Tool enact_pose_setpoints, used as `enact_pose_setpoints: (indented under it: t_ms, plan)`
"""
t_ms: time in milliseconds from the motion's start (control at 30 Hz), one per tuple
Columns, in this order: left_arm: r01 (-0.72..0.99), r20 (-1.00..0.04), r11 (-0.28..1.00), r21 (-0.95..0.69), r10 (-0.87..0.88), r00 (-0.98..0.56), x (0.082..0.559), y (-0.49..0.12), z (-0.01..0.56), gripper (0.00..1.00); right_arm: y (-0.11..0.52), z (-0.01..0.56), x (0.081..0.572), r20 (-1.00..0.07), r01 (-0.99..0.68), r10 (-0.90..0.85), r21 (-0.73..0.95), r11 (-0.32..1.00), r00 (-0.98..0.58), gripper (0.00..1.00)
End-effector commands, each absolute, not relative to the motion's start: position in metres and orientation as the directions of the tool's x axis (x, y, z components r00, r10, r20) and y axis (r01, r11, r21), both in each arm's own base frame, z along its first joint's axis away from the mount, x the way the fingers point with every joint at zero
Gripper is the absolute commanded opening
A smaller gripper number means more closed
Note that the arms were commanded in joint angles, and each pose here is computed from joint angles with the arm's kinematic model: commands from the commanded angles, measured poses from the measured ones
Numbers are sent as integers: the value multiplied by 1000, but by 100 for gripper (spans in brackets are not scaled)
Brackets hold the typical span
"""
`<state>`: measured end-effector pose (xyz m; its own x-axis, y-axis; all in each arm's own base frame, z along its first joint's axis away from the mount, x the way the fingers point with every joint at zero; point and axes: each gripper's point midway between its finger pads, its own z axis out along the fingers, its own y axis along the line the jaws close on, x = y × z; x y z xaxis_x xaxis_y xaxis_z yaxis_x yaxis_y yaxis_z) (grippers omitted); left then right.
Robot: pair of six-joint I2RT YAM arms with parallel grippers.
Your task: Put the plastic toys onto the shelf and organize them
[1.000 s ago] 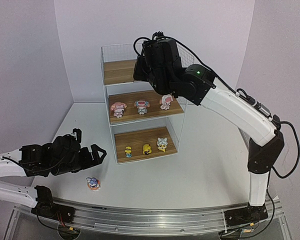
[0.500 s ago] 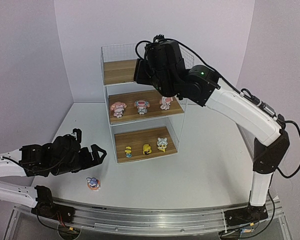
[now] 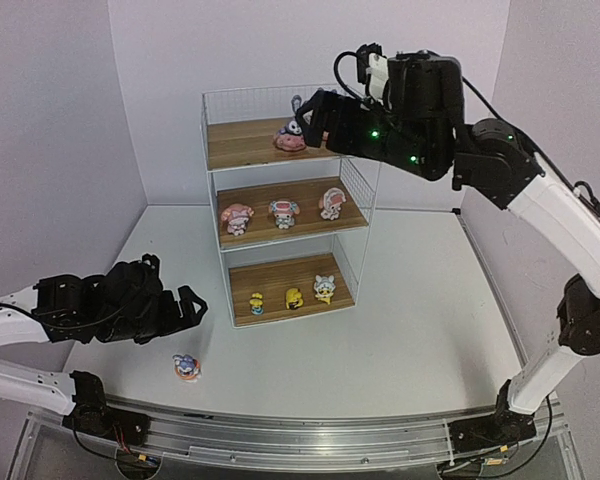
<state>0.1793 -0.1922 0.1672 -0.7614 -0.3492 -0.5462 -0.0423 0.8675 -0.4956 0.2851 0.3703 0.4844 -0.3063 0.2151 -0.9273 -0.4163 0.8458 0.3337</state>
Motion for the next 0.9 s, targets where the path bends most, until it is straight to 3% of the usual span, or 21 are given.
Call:
enact_pose_setpoints:
  t_ms: [0, 867]
  plan:
    - [-118, -482, 896, -429, -337, -808, 167, -181, 149, 100, 369, 500, 261, -922, -533, 205, 359, 766, -328, 91]
    - [-123, -451, 873, -471, -359, -817, 161, -182, 139, 100, 418, 474, 316, -960, -448, 125, 231, 864, -252, 97]
